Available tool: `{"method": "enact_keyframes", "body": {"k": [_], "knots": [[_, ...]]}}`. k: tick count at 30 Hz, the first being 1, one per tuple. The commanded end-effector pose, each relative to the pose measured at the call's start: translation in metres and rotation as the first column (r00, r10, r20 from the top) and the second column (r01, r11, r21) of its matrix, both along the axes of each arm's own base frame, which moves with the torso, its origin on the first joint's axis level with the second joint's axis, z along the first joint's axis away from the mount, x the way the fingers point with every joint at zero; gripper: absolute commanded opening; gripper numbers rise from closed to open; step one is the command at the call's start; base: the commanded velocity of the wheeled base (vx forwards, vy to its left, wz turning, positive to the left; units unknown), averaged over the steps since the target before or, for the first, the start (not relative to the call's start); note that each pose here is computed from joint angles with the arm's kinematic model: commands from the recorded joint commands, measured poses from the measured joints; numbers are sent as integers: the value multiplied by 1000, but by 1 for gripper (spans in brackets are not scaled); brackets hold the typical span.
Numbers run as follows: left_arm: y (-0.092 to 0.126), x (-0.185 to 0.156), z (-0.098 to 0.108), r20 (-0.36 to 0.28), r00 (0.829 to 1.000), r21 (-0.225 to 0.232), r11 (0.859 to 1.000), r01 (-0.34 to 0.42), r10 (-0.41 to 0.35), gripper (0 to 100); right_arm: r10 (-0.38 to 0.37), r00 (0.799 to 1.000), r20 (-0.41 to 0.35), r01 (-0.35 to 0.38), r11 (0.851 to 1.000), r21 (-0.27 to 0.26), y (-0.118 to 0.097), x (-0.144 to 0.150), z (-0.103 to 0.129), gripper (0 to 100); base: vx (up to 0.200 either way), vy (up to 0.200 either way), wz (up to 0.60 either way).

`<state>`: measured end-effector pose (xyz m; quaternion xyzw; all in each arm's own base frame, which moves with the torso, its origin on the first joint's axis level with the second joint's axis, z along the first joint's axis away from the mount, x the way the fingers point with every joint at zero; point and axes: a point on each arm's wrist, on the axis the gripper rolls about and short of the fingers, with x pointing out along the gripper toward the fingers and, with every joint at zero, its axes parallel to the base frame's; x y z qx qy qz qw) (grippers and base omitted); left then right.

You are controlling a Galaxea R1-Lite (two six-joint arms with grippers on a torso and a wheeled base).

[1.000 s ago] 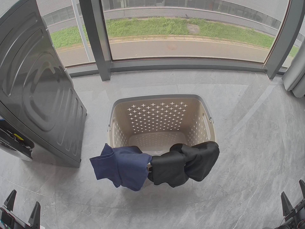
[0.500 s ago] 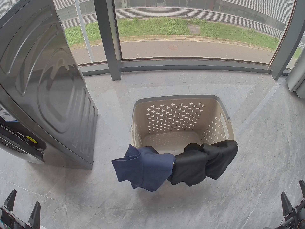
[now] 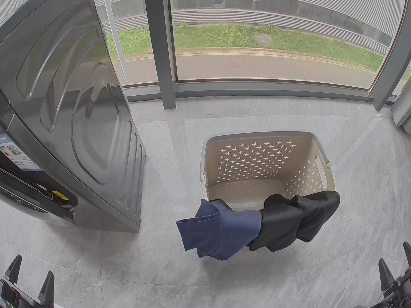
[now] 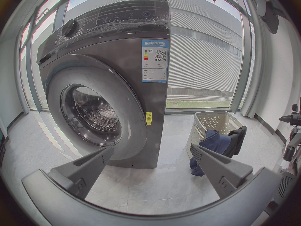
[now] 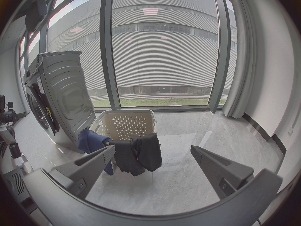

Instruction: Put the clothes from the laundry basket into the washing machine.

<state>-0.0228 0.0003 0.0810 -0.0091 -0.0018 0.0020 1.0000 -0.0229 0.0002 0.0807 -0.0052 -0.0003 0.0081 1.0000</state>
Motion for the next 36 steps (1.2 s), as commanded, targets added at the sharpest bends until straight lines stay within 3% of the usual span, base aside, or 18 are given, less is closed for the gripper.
{"method": "enact_keyframes", "body": {"k": [1,7,13,36], "knots": [[0,0,-5,-2,1000,0,1000,-1,1,100,1,1000,1,-1,1000,0,0,0,-5,100,-200,0,0],[0,0,-5,-2,1000,0,1000,-1,1,100,1,1000,0,-1,1000,0,0,0,-5,100,-200,0,0],[0,0,-5,-2,1000,0,1000,-1,1,100,1,1000,0,-1,1000,0,0,0,-5,100,0,0,0],[0,0,-5,-2,1000,0,1000,-1,1,100,1,1000,1,-1,1000,0,0,0,-5,100,0,200,0]]}}
